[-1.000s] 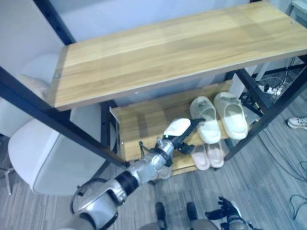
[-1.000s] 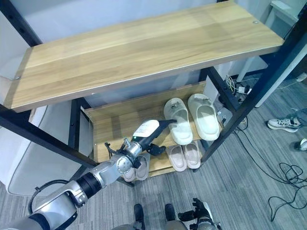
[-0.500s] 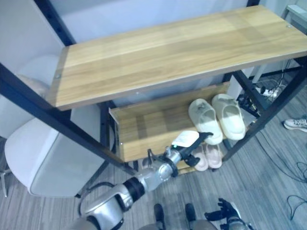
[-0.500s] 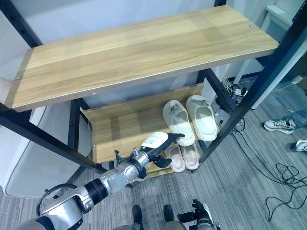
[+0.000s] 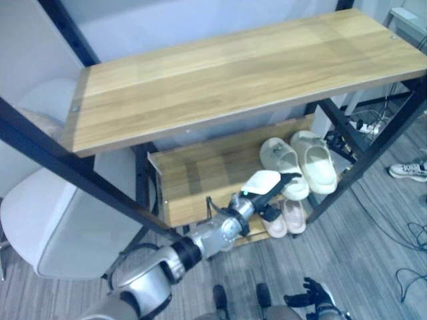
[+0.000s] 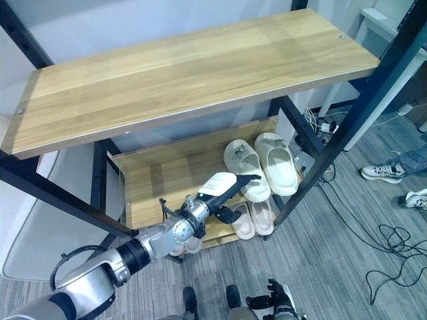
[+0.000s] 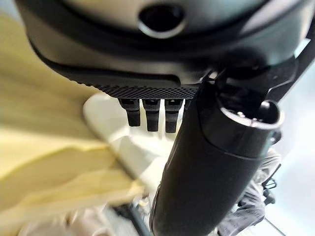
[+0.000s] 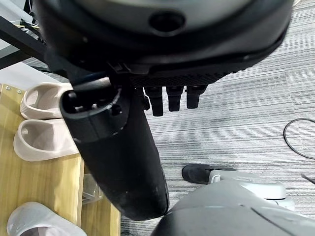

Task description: Arrange the slippers neatly on the shoe rack.

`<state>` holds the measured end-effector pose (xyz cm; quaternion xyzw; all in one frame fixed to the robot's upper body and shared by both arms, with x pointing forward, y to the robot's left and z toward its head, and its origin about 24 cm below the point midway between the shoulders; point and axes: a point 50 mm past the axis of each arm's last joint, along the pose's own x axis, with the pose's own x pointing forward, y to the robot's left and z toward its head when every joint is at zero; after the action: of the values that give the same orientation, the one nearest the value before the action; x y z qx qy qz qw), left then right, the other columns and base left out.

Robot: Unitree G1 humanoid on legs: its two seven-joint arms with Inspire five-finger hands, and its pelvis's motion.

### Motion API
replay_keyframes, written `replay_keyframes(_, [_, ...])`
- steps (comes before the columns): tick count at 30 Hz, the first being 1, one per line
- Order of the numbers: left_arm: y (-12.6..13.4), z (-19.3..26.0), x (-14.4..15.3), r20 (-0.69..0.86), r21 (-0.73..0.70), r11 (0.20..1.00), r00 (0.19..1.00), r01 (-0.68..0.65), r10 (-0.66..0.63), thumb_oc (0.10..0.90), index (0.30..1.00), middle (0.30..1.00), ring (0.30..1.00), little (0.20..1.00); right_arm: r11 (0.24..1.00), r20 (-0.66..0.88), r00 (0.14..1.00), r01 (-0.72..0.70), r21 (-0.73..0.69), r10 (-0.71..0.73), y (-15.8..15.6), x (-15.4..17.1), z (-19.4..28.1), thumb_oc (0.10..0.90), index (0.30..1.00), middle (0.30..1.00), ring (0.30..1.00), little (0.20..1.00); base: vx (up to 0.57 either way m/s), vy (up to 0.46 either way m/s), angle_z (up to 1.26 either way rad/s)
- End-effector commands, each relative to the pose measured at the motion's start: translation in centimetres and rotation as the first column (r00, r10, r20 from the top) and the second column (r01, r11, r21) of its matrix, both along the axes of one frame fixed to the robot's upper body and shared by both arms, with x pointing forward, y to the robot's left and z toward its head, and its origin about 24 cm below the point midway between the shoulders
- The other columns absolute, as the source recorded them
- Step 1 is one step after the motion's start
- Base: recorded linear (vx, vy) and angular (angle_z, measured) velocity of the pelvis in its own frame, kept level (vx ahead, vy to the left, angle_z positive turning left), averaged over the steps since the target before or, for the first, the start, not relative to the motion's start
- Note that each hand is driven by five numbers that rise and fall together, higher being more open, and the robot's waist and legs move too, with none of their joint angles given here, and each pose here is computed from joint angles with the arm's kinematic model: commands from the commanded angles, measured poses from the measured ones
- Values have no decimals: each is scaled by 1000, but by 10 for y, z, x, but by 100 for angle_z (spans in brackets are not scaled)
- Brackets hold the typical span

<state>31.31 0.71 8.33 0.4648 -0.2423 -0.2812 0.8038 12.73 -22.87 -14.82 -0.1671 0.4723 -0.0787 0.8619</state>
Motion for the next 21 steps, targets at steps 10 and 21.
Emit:
replay_keyframes(10, [37, 87, -17, 178, -294, 941, 977, 168, -119, 800, 900, 900, 900, 900, 993, -138, 984, 117, 26, -112, 7, -51, -16, 800, 900, 900, 900, 900, -24, 7, 11])
replay_keyframes(21, [108, 46, -73, -321, -664, 748, 899, 12, -299, 800, 900, 900, 900, 900, 982, -303, 938, 186, 38, -166, 13, -99, -25, 800, 900, 900, 900, 900, -32, 41, 18])
